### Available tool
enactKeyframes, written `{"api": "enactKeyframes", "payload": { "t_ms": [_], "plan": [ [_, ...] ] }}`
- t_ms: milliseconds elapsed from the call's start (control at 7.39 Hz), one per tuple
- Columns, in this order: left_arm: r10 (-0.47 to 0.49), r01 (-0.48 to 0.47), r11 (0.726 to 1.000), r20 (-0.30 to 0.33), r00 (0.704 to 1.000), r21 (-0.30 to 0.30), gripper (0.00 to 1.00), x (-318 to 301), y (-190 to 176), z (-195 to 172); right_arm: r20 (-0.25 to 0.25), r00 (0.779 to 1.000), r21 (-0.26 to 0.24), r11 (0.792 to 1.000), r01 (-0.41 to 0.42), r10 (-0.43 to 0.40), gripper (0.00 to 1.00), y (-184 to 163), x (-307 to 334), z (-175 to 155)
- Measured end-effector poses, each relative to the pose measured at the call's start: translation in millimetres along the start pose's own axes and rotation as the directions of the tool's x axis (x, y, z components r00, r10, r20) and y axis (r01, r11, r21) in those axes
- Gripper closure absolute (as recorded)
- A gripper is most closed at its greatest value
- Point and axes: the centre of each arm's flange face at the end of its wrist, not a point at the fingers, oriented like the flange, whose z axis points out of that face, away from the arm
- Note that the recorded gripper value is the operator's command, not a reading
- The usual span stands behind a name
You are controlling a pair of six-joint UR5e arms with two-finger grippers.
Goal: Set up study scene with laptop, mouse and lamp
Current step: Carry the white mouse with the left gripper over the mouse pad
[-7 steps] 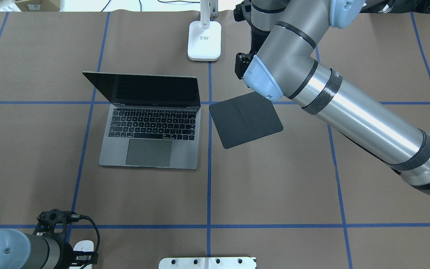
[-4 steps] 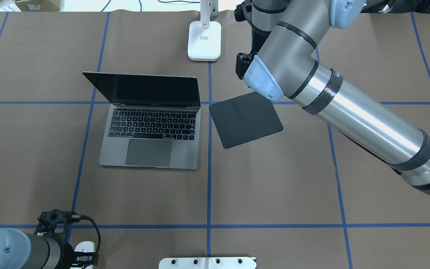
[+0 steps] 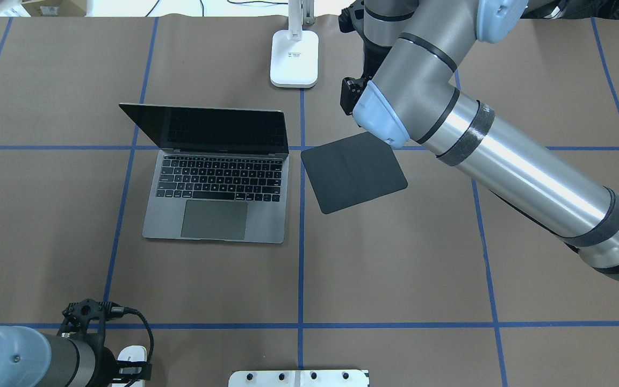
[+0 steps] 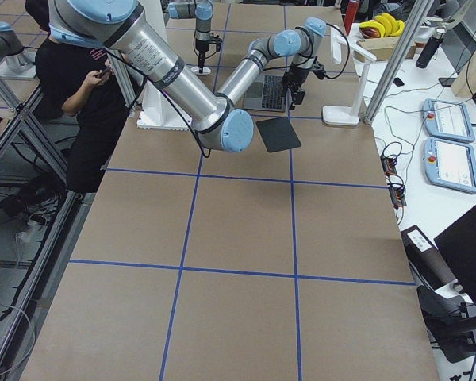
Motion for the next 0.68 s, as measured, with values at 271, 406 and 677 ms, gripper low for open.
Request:
{"api": "enactKeyframes", "payload": {
  "t_ms": [271,406,677],
  "plan": [
    [-0.005,0.006,1.0,-0.02,1.0,0.023,0.37,5.8,-16.3,-25.2,0.002,1.0,0.004,1.0,0.003,-0.003,0.0,3.7,3.7,3.2],
    [0.016,-0.014,0.999,-0.045,0.999,0.043,0.37,17.1,-26.1,-34.7,0.001,1.0,0.012,1.0,0.009,-0.009,0.0,9.9,9.7,6.8],
    [0.052,-0.044,0.995,-0.084,0.995,0.09,0.37,66.1,-50.9,-51.0,-0.012,1.0,0.034,0.999,0.022,-0.021,0.0,18.9,24.8,14.9]
  ]
}}
